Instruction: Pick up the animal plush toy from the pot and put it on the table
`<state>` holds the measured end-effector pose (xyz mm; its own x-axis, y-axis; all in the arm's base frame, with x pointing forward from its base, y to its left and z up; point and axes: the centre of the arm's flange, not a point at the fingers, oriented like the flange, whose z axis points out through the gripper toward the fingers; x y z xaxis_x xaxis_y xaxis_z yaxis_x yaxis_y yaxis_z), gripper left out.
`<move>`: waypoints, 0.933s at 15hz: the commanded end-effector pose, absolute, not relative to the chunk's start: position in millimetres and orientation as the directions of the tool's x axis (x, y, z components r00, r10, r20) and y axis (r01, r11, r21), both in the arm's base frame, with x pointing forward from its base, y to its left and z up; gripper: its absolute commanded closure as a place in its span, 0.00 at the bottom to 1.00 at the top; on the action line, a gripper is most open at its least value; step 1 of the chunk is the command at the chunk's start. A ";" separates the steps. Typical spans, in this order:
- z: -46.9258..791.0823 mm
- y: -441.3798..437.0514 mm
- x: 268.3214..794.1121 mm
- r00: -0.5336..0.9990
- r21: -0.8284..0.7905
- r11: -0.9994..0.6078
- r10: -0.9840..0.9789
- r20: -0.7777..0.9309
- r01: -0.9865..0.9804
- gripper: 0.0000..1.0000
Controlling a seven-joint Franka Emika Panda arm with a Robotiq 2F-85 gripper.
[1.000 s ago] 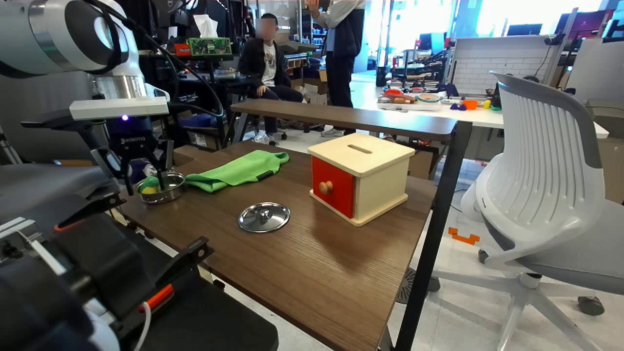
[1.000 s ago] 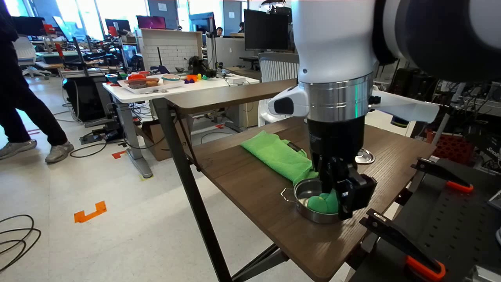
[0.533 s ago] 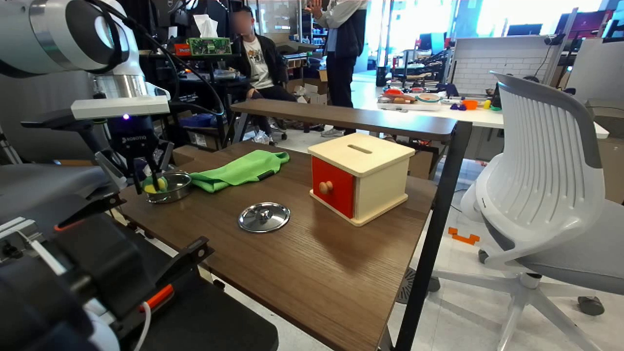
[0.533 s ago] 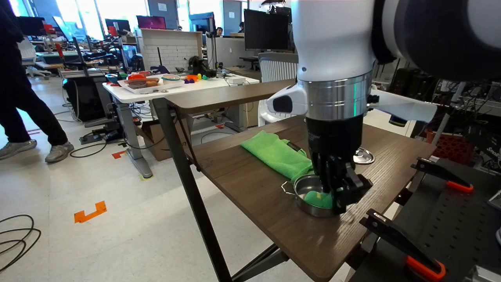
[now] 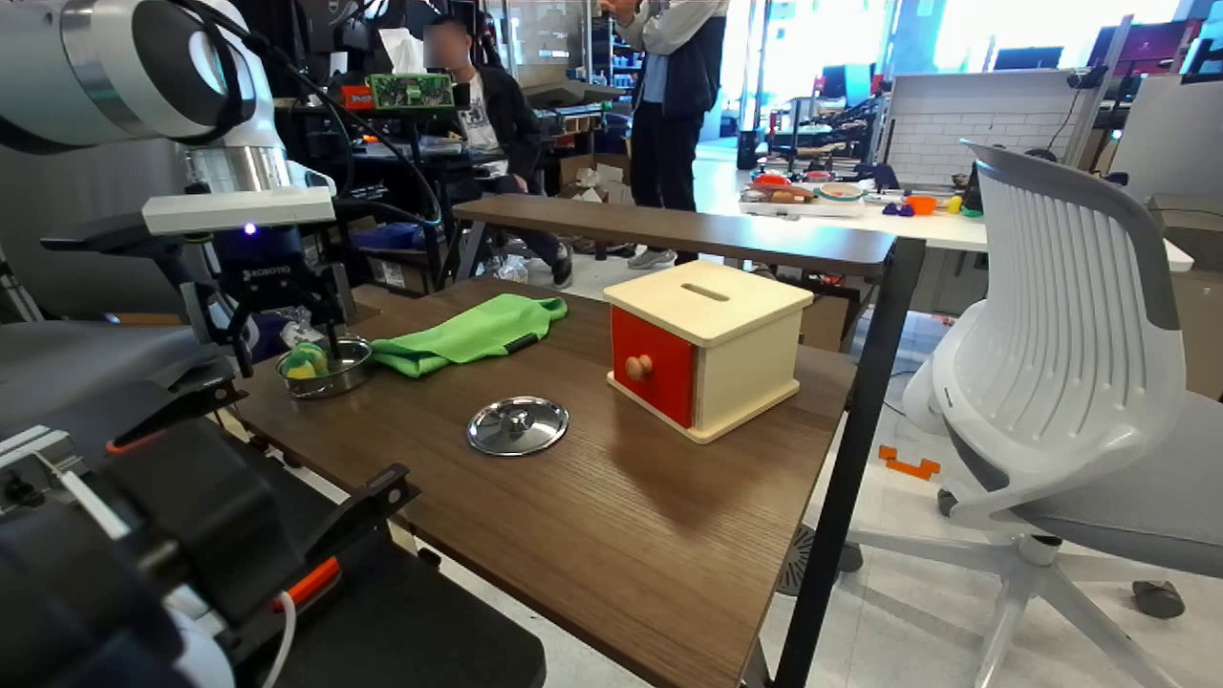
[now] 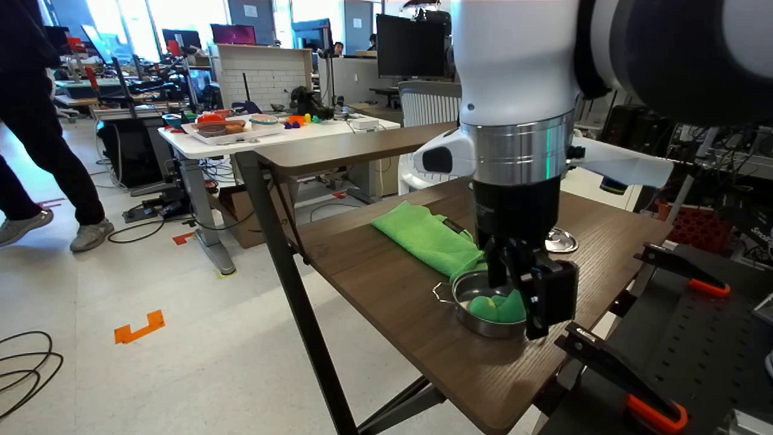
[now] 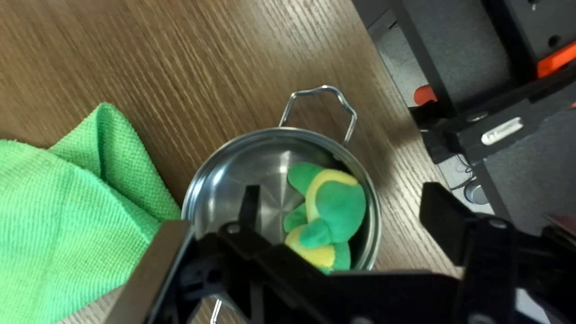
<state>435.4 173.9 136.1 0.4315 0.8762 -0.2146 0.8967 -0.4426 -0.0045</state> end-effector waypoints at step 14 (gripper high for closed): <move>144.3 161.4 449.5 0.475 0.075 -0.469 0.873 -0.107 0.880 0.63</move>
<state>450.4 163.6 142.2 0.4707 0.8732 -0.1265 0.8822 -0.4682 0.0510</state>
